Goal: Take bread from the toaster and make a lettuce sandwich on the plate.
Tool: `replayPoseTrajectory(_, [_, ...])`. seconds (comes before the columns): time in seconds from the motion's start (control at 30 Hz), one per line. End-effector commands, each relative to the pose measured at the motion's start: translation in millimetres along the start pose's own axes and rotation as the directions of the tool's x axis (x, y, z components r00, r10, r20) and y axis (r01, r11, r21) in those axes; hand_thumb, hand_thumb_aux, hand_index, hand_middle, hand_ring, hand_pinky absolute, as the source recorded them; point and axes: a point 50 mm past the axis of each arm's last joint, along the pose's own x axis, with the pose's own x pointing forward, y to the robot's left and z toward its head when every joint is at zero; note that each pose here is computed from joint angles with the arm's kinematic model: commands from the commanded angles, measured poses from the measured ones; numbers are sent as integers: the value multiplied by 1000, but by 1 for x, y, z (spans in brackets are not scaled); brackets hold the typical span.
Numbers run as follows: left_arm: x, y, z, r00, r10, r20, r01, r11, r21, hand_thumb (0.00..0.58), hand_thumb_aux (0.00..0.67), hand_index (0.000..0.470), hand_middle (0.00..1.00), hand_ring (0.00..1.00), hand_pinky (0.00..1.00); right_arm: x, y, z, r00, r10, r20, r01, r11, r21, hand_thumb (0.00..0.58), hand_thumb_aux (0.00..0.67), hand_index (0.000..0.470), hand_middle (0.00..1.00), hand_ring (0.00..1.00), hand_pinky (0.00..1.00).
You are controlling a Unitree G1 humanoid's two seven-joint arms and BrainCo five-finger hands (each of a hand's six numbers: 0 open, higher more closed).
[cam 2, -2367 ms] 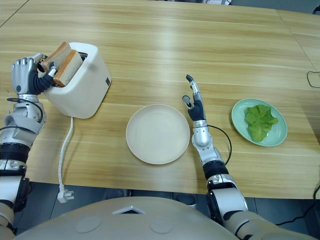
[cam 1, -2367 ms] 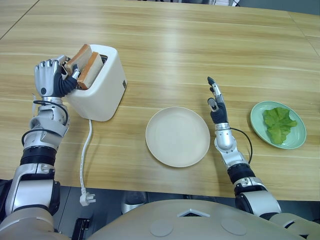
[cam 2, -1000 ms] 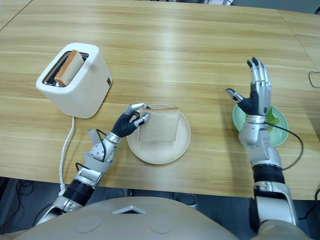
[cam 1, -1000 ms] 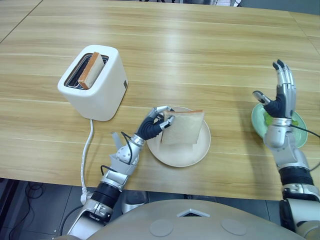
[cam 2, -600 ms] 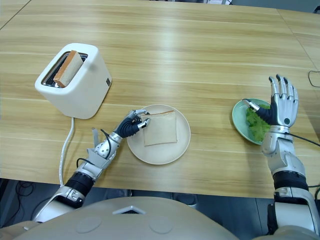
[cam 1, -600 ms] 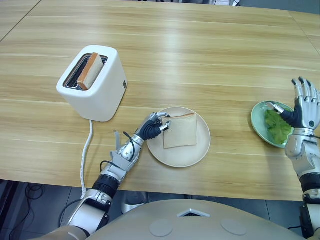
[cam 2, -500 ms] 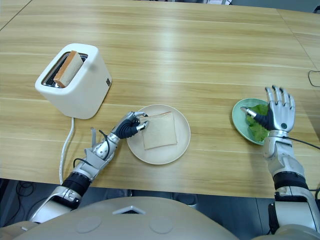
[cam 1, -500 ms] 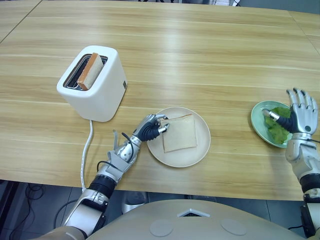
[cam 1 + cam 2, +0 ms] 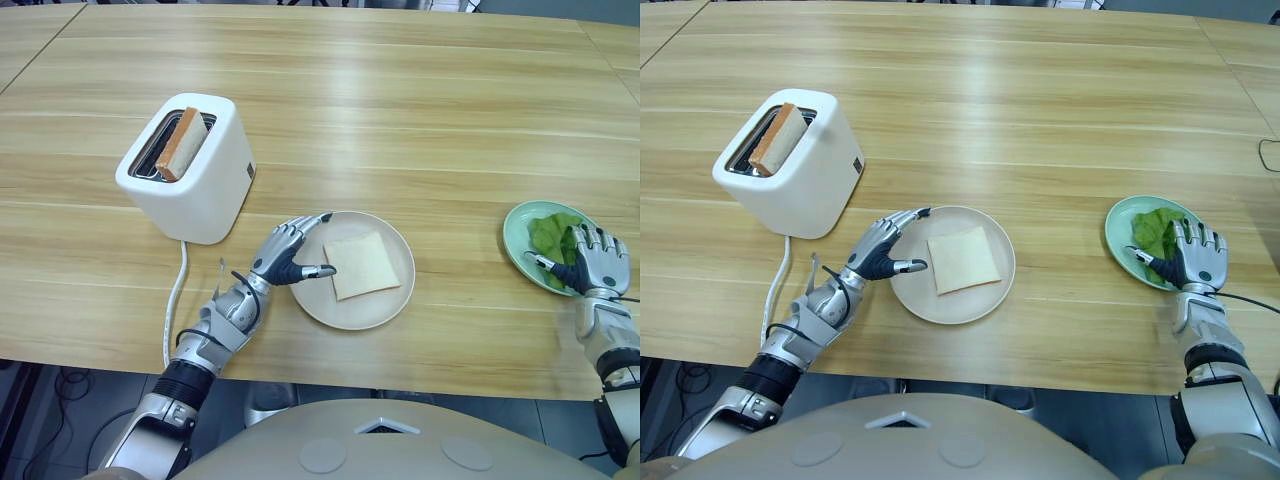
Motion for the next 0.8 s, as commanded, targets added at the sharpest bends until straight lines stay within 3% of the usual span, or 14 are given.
replayPoseTrajectory(0.03, [-2, 4, 0, 1000, 16, -12, -16, 1000, 7, 0, 0, 0, 0, 0, 0, -2, 4, -2, 999, 38, -1, -38, 999, 0, 580, 654, 449, 0, 0, 0])
replayPoseTrajectory(0.53, [-2, 34, -2, 972, 233, -17, -233, 973, -6, 0, 0, 0, 0, 0, 0, 6, -23, 10, 973, -212, 90, 209, 977, 33, 580, 670, 460, 0, 0, 0])
replayPoseTrajectory(0.8, [-5, 42, -1, 957, 291, 0, -290, 957, -6, 0, 0, 0, 0, 0, 0, 1, -82, 58, 825, -502, 260, 445, 860, 248, 580, 670, 460, 0, 0, 0])
